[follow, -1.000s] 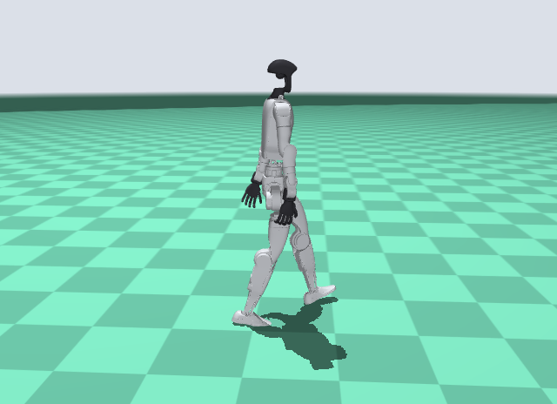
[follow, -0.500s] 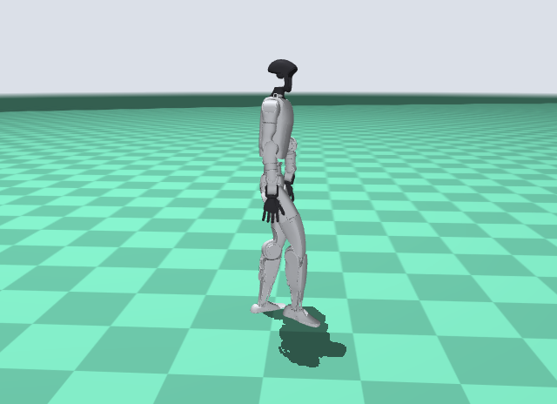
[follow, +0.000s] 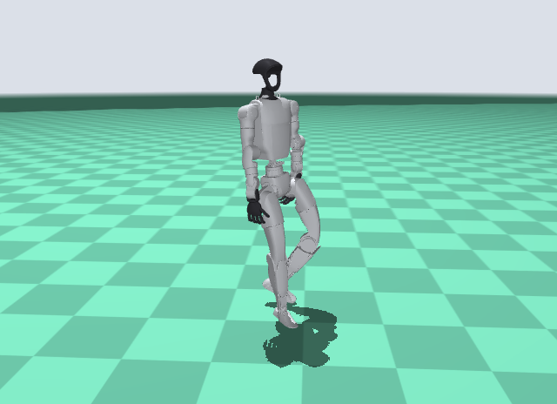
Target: In place motions
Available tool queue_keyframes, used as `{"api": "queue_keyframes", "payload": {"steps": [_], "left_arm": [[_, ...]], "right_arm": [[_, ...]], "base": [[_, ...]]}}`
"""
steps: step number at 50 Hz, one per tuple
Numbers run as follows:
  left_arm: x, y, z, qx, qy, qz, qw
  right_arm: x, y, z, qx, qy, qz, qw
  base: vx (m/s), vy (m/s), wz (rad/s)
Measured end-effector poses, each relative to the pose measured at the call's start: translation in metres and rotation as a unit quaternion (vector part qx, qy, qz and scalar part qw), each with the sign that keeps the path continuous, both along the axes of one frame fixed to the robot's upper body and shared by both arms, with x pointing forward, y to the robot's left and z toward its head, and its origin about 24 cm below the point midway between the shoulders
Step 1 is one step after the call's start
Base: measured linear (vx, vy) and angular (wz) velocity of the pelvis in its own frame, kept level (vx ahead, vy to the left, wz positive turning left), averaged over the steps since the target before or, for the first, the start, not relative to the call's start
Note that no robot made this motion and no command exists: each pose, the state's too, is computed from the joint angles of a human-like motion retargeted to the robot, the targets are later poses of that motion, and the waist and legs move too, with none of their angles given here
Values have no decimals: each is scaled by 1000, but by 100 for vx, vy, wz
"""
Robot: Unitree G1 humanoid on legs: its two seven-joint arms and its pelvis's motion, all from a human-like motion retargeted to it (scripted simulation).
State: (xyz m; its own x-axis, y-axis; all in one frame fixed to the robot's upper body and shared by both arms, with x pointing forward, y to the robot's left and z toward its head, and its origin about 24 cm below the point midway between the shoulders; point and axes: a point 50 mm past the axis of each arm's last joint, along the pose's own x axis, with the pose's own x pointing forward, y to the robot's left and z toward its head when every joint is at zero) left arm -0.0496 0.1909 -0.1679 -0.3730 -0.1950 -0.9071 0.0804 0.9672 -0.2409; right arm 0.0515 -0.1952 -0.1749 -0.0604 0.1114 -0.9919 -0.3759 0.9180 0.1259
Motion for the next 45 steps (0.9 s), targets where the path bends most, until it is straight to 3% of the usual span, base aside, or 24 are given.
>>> {"api": "queue_keyframes", "payload": {"steps": [5,8,20,25,29,37,45], "left_arm": [[-19,-21,0,-10,18,41,999],[-24,-25,1,-4,30,54,998],[3,16,3,2,23,18,1000],[19,68,11,88,-7,-9,996],[19,81,12,152,-35,25,987],[15,34,3,63,-28,157,985],[58,-15,-6,-76,-75,73,992]], "right_arm": [[37,6,5,-1,-78,117,990],[45,12,6,2,-96,134,986],[11,-9,3,-51,9,-20,998],[-24,-18,4,-50,74,-86,992],[-45,-19,3,-55,95,-111,988],[-64,-8,1,-40,91,-160,982],[-96,-5,4,-35,132,-173,975]], "base": [[30,6,-286],[31,12,-341],[6,25,-274],[-7,17,-318],[-12,7,-243],[-19,-1,-151],[-12,-13,-136]]}}
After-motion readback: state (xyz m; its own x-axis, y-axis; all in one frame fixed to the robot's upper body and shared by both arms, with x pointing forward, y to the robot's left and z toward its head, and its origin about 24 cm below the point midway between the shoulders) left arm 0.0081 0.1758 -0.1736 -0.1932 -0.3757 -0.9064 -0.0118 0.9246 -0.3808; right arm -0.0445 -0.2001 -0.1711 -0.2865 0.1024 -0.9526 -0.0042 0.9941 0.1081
